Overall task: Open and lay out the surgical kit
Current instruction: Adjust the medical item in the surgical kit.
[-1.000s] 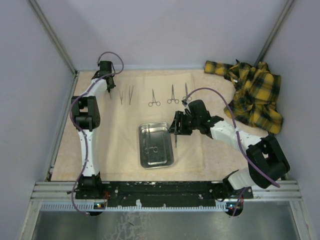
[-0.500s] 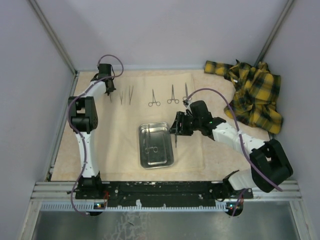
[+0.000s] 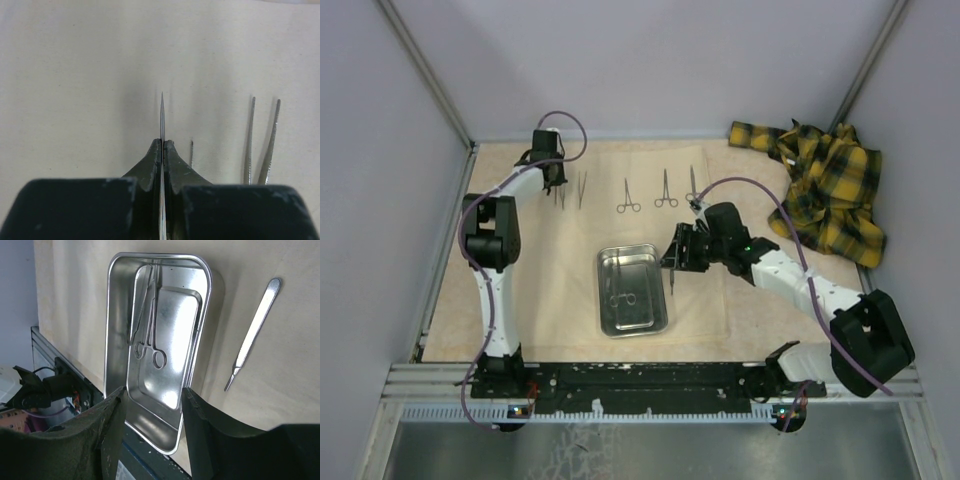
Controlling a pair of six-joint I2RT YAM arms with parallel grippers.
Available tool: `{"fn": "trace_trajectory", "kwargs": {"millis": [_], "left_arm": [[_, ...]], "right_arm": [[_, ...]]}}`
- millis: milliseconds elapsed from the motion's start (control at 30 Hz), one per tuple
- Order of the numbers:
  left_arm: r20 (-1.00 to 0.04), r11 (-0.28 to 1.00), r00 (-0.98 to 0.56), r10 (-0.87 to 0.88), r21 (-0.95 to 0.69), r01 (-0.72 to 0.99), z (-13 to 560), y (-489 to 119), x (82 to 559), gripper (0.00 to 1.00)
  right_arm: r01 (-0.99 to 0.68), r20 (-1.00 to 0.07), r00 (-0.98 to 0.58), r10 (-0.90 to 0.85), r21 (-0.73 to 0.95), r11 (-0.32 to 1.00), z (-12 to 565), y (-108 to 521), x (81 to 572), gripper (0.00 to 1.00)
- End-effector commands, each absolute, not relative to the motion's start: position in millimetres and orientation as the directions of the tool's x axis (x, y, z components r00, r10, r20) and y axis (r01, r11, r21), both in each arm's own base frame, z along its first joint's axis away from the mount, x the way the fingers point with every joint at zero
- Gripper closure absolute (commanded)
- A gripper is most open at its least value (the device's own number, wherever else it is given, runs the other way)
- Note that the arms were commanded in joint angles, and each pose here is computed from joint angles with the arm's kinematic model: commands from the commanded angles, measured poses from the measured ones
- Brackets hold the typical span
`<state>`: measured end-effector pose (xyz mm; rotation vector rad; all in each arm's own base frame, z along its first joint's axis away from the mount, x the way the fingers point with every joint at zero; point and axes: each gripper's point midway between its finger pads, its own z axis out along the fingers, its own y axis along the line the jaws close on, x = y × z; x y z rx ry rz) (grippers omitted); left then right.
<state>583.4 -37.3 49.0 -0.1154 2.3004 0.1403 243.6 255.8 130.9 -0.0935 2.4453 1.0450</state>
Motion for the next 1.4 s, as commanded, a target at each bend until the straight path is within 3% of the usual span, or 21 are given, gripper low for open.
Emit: {"fn": "trace_trajectory", "kwargs": {"millis": [0, 433, 1033, 1367], "left_arm": [[-0.787, 0.994, -0.617, 0.01, 0.077, -0.082, 74.5, -40.6, 593.2, 0.99], [-0.774, 0.985, -0.63, 0.065, 0.149, -0.082, 75.4, -20.1, 599.0, 0.98], [-0.728, 0.991, -0.683, 0.061, 0.126, -0.046, 48.3, -16.4, 603.9, 0.94], [-0.714, 0.992, -0.698, 0.053, 0.12, -0.048, 44.8, -16.6, 599.4, 0.71]], "right_arm": [[-0.273, -0.477, -0.87, 0.125, 0.677, 0.684, 144.4, 257.3, 240.8, 0.52], [-0.278, -0.479, -0.869, 0.12, 0.675, 0.684, 145.3, 257.2, 240.5, 0.52], [-0.276, -0.476, -0.871, 0.118, 0.675, 0.684, 143.1, 256.7, 239.2, 0.52], [-0.28, -0.476, -0.872, 0.116, 0.679, 0.679, 144.5, 257.7, 238.7, 0.52]]}}
